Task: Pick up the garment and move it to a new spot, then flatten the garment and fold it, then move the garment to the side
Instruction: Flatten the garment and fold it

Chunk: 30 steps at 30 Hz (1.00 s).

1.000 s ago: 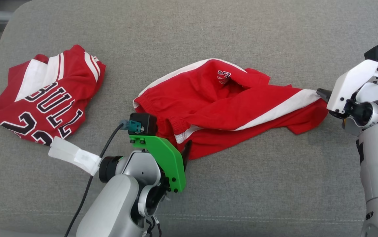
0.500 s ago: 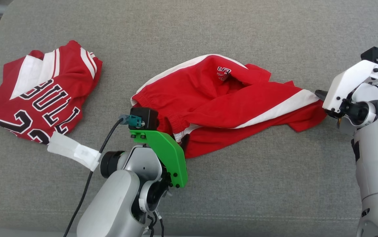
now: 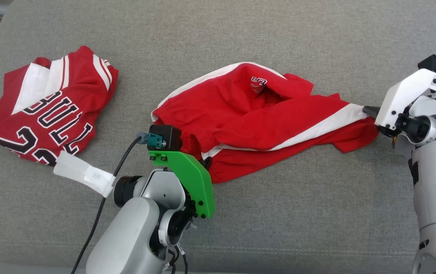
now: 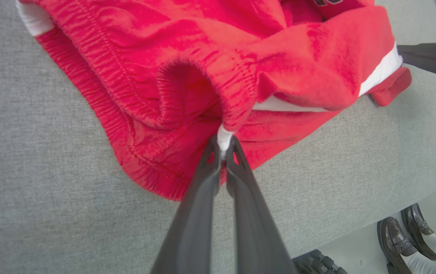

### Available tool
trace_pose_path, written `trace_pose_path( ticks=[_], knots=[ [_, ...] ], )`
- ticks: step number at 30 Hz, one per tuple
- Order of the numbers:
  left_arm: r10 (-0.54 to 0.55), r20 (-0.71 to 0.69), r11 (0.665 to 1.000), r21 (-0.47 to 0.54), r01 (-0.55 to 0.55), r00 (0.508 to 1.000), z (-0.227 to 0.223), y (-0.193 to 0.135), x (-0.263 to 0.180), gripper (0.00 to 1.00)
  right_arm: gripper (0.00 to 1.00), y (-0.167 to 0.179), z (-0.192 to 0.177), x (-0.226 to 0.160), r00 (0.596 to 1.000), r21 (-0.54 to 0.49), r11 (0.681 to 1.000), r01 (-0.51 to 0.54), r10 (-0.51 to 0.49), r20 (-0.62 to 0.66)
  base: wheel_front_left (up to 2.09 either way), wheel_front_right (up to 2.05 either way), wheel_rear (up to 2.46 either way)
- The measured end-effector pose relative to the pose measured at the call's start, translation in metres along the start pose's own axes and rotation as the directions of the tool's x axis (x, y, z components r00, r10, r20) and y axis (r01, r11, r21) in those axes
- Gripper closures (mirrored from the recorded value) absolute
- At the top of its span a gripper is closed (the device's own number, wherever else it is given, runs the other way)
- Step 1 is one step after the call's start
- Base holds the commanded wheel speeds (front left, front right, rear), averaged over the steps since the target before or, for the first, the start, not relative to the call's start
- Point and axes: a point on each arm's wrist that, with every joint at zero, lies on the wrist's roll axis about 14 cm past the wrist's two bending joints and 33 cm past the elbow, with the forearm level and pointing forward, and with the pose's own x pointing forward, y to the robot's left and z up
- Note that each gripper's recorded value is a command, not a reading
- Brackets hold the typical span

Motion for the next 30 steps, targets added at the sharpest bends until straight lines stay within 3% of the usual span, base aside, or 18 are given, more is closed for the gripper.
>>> trace_pose_path(
  ticks=[3, 6, 9, 10, 11, 21, 30],
  knots=[
    [0.000, 0.001, 1.000, -0.001, 0.000, 1.000, 0.000, 0.000, 0.001, 1.00, 0.64, -0.003, -0.001, 0.002, 1.000, 0.013, 1.000, 0.007, -0.007, -0.003, 0.00, 0.00, 0.00],
    [0.003, 0.000, 1.000, -0.007, -0.003, 1.000, -0.001, 0.002, 0.001, 1.00, 0.64, -0.004, -0.004, 0.006, 1.000, 0.017, 1.000, 0.015, -0.014, -0.016, 0.00, 0.00, 0.00],
    [0.008, 0.000, 1.000, -0.011, -0.008, 1.000, -0.001, 0.004, 0.001, 1.00, 0.77, -0.006, -0.006, 0.008, 1.000, 0.027, 0.999, 0.022, -0.021, -0.023, 0.00, 0.00, 0.00],
    [0.009, 0.001, 1.000, -0.012, -0.009, 1.000, -0.001, 0.005, 0.001, 1.00, 0.84, -0.006, -0.006, 0.009, 0.999, 0.027, 0.999, 0.023, -0.023, -0.024, 0.00, 0.00, 0.00],
    [0.011, 0.006, 1.000, -0.014, -0.011, 1.000, 0.000, 0.006, 0.001, 1.00, 1.00, -0.006, -0.006, 0.009, 0.999, 0.027, 0.999, 0.024, -0.023, -0.023, 0.00, 0.00, 0.00],
    [0.016, 0.024, 1.000, -0.018, -0.015, 1.000, 0.004, 0.007, -0.001, 1.00, 1.00, -0.003, -0.003, 0.007, 1.000, 0.008, 1.000, 0.030, -0.030, -0.006, 0.00, 0.00, 0.00],
    [0.008, 0.177, 1.000, -0.020, -0.005, 0.984, 0.036, 0.002, -0.017, 1.00, 1.00, 0.023, 0.035, -0.019, 0.986, 0.022, 0.997, -0.075, 0.070, 0.153, 0.00, 0.00, 0.00]
  ],
)
